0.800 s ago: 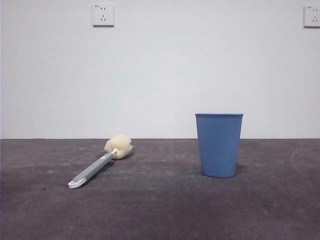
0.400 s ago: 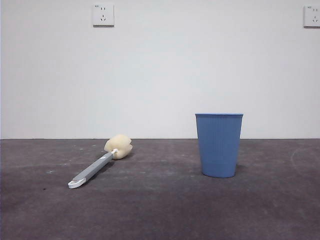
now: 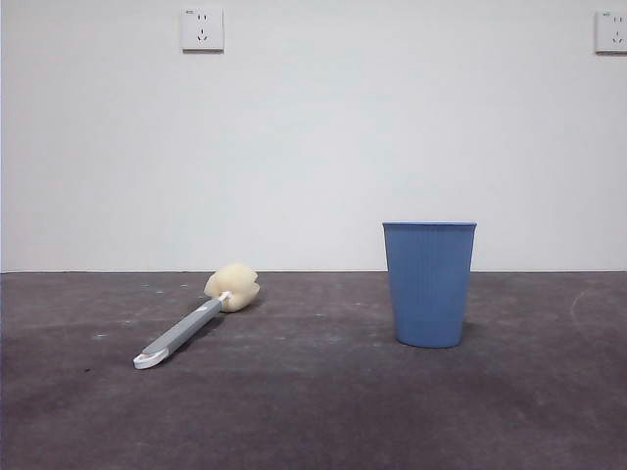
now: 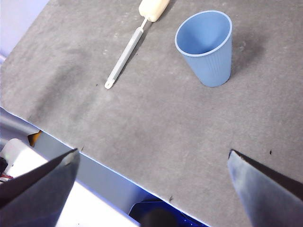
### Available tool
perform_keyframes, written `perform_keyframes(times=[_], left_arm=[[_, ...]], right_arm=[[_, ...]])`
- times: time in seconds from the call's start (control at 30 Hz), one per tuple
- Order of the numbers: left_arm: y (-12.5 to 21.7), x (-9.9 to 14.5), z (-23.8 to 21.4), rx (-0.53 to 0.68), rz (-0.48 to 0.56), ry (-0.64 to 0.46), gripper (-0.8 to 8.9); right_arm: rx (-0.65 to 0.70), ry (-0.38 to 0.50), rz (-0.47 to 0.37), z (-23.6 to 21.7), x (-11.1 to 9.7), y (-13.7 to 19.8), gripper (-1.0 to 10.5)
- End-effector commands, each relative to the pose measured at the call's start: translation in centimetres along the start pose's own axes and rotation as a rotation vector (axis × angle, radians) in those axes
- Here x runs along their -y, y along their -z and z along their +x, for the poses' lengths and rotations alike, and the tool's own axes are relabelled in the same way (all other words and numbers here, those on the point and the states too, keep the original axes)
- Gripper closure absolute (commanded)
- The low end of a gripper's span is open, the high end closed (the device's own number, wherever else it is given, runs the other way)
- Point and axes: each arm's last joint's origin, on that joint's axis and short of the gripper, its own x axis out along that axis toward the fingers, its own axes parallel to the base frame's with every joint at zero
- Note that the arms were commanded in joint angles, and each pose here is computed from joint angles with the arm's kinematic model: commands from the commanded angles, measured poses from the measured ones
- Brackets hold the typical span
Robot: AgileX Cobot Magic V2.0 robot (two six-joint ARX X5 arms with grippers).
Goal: Pick up the cup brush,pick up the cup,insert the brush into the cup,clean the cup,put the cup brush back,put the cup back to the fixed position on the table
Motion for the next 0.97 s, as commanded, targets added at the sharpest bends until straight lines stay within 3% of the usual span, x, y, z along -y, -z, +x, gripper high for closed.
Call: perform_keyframes(times=[0.03, 0.2, 0.37, 0.7, 0.97], left_arm=[[-0.8, -0.2, 0.6, 0.012, 0.016, 0.016, 3.09], [-2.9, -0.3, 2.6, 0.007, 0.012, 0.050, 3.09], [-5.2, 0.3, 6.0, -0.033, 0.037, 0.012, 3.09], [-8.1, 2.0, 15.0, -0.172, 0.096, -0.243, 3.10], [-7.8, 1.7, 21.8, -0.280, 0.103, -0.304, 3.11]], right_arm=[[0.005, 0.002, -0.001, 0.0, 0.0, -0.1, 3.4], [0.004, 0.002, 0.003, 0.0, 0.0, -0.1, 3.4], [0.004, 0.001, 0.004, 0.0, 0.0, -0.1, 3.4], [0.004, 0.001, 0.006, 0.0, 0.0, -0.1, 3.5], [0.004, 0.001, 0.007, 0.0, 0.0, -0.1, 3.5]])
